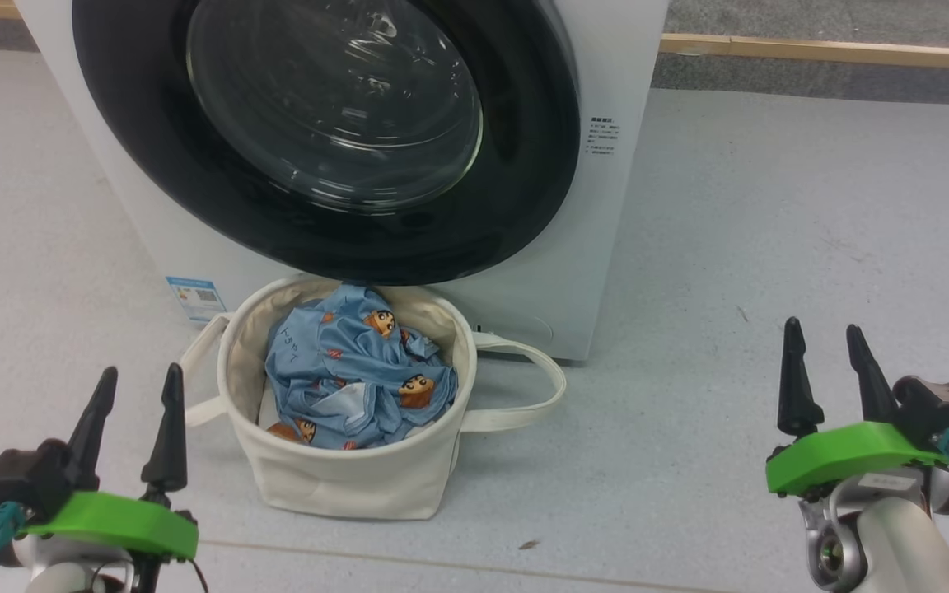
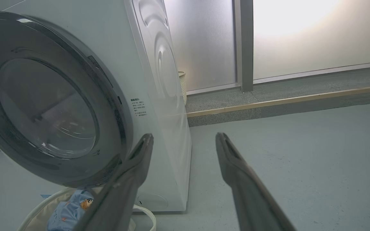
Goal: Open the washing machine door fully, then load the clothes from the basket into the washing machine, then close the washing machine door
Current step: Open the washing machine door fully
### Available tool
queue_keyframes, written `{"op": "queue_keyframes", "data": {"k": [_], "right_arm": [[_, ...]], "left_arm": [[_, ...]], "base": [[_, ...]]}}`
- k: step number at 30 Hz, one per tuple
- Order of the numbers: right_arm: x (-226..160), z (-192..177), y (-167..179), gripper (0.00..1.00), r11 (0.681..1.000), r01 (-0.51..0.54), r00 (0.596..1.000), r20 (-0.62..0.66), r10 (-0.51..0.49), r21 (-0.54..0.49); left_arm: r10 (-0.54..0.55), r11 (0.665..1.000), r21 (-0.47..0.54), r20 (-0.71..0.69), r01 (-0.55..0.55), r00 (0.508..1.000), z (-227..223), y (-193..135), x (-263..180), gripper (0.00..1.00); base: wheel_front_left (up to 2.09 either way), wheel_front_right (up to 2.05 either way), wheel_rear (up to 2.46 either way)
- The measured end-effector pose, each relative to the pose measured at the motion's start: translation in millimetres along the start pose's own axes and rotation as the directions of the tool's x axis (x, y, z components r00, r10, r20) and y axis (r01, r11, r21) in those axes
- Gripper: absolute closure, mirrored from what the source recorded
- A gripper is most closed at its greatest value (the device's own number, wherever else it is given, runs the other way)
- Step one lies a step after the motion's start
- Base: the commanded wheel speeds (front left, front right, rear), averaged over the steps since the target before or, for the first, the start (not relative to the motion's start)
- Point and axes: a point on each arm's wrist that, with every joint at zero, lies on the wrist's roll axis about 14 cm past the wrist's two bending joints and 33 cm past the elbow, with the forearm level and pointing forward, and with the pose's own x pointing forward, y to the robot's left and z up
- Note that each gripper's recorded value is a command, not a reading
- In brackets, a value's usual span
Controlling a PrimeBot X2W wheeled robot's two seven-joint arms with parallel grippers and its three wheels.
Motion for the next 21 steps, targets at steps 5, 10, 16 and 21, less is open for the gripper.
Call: {"op": "queue_keyframes", "data": {"k": [5,10,16,21], "right_arm": [[6,-4,0,0.0,1.0,0.0,1.0,-0.008,0.0,0.015],[22,-7,7,0.0,0.999,-0.019,1.0,-0.006,0.019,0.032],[35,-18,10,0.0,0.999,-0.03,0.999,-0.024,0.031,0.044],[50,-23,12,0.0,0.998,-0.038,0.999,-0.025,0.039,0.052]], "left_arm": [[0.007,1.0,-0.011,-0.009,-0.007,1.0,-5,-1,-1,0.0],[0.024,1.0,-0.011,-0.025,-0.025,0.999,-11,5,0,0.0],[0.036,0.999,-0.01,-0.024,-0.036,0.999,-12,10,8,0.0],[0.041,0.999,-0.004,-0.055,-0.041,0.998,-24,11,13,0.0]], "base": [[0.0,0.0,0.0],[0.0,0.0,0.0],[0.0,0.0,0.0],[0.0,0.0,0.0]]}}
